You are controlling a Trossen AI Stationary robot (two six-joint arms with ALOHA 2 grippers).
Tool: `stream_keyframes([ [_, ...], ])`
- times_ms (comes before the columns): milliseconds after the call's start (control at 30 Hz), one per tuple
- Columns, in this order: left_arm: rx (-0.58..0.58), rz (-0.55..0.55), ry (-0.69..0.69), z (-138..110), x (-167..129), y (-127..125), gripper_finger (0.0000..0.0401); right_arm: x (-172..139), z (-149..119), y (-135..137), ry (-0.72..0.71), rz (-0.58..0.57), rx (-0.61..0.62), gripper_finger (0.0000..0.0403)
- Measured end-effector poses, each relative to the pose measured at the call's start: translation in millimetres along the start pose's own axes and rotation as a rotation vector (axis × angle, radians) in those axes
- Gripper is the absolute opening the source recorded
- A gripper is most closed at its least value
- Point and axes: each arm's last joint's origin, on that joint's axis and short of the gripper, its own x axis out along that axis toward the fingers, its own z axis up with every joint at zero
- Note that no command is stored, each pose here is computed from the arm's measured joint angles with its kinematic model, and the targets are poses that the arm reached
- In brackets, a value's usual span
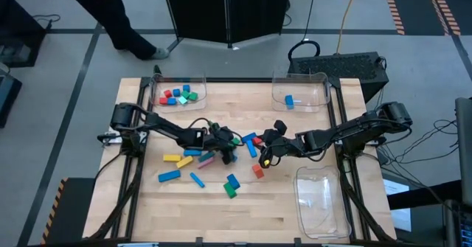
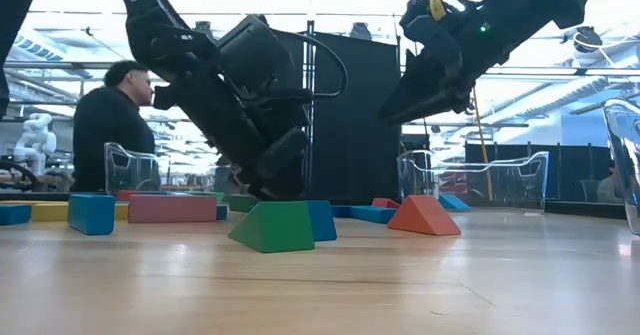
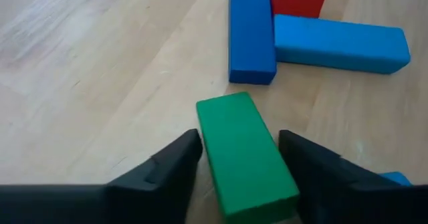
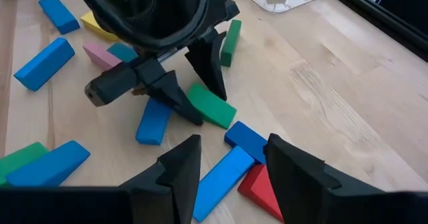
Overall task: Sort blocks by size
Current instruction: Put the green triangular block into the top right transparent bin
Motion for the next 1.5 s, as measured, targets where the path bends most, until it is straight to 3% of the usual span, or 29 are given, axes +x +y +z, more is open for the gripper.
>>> stream_keyframes([
  [233,0.067,-0.008,0.021,0.1,-3.1,1.1,0.0128,-0.2,-2.4,0.1,0.031,0.018,-0.011,0.0162],
  [533,0.279,-0.048,-0.015,14.7,-36.7,-4.9,0.0128,-2.3,-2.1,5.9,0.018,0.070,-0.093,0.0172],
  [667,0.352,-0.086,-0.078,19.9,-46.9,-15.1,0.0128,0.1,-0.6,16.7,-0.028,0.178,-0.178,0.0200],
  [767,0.360,-0.175,-0.131,23.9,-50.2,-24.1,0.0128,7.8,-4.1,23.6,-0.036,0.248,-0.213,0.0224],
  [933,0.379,-0.241,-0.149,21.5,-53.7,-35.2,0.0128,20.4,-13.4,26.0,-0.013,0.233,-0.231,0.0245],
  [1267,0.383,-0.264,-0.178,22.8,-55.6,-39.6,0.0128,45.0,-24.4,31.3,-0.038,0.276,-0.239,0.0237],
  [1500,0.484,-0.317,-0.187,19.4,-58.4,-47.5,0.0128,48.4,-21.8,27.4,-0.052,0.260,-0.228,0.0236],
])
